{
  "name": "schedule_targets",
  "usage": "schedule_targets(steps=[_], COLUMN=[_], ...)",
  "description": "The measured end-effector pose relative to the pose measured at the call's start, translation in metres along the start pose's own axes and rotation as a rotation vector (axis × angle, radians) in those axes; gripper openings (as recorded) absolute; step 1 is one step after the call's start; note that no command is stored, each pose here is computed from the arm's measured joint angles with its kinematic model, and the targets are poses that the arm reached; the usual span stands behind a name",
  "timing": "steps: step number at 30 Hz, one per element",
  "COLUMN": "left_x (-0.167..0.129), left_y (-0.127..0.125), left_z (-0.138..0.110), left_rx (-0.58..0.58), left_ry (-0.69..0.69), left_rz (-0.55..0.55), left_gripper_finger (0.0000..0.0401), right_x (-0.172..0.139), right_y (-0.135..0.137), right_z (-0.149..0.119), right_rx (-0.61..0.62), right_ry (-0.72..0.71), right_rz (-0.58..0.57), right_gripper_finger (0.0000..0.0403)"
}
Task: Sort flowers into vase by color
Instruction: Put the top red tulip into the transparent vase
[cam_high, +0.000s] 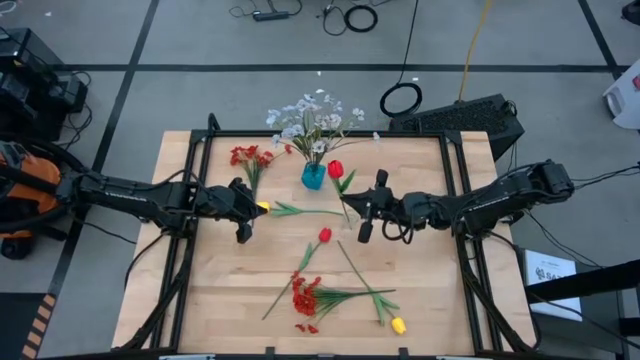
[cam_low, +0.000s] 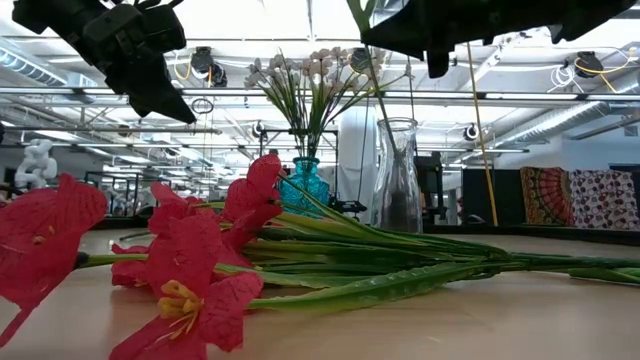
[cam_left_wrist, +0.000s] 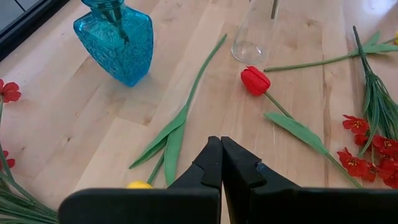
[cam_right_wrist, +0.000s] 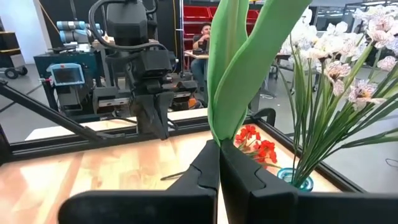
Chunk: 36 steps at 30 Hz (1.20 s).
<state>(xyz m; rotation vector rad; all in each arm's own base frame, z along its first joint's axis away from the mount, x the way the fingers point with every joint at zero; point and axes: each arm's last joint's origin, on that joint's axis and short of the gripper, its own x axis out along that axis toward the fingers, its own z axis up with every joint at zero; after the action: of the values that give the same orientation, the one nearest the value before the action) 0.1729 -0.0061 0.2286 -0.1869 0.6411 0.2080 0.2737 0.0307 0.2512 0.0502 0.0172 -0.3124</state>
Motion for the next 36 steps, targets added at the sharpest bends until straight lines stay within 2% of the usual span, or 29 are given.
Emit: schedule_targets(steps=[9, 12, 18, 26, 36], left_x=[0.0, 0.0, 0.0, 0.0, 0.0], left_y=[0.0, 0.0, 0.0, 0.0, 0.0], left_z=[0.0, 0.0, 0.0, 0.0, 0.0], left_rx=[0.0, 0.0, 0.0, 0.0, 0.0], left_ry=[0.0, 0.0, 0.0, -0.001, 0.0], left_rz=[0.0, 0.0, 0.0, 0.0, 0.0], left_gripper_finger=[0.0004, 0.0004, 0.0004, 0.0004, 0.0004], right_x=[-0.004, -0.008, -0.015, -0.018, -0.021], right_y=[-0.002, -0.004, -0.007, -0.009, -0.011], right_z=[0.006, 0.005, 0.003, 0.007, 0.001], right_rx=[0.012, 0.007, 0.061, 0.057, 0.096], right_ry=[-0.009, 0.034, 0.109, 0.109, 0.197], right_rz=[0.001, -0.003, -0.013, -0.012, -0.029], right_gripper_finger=[0.0, 0.0007, 0.0038, 0.0081, 0.0114])
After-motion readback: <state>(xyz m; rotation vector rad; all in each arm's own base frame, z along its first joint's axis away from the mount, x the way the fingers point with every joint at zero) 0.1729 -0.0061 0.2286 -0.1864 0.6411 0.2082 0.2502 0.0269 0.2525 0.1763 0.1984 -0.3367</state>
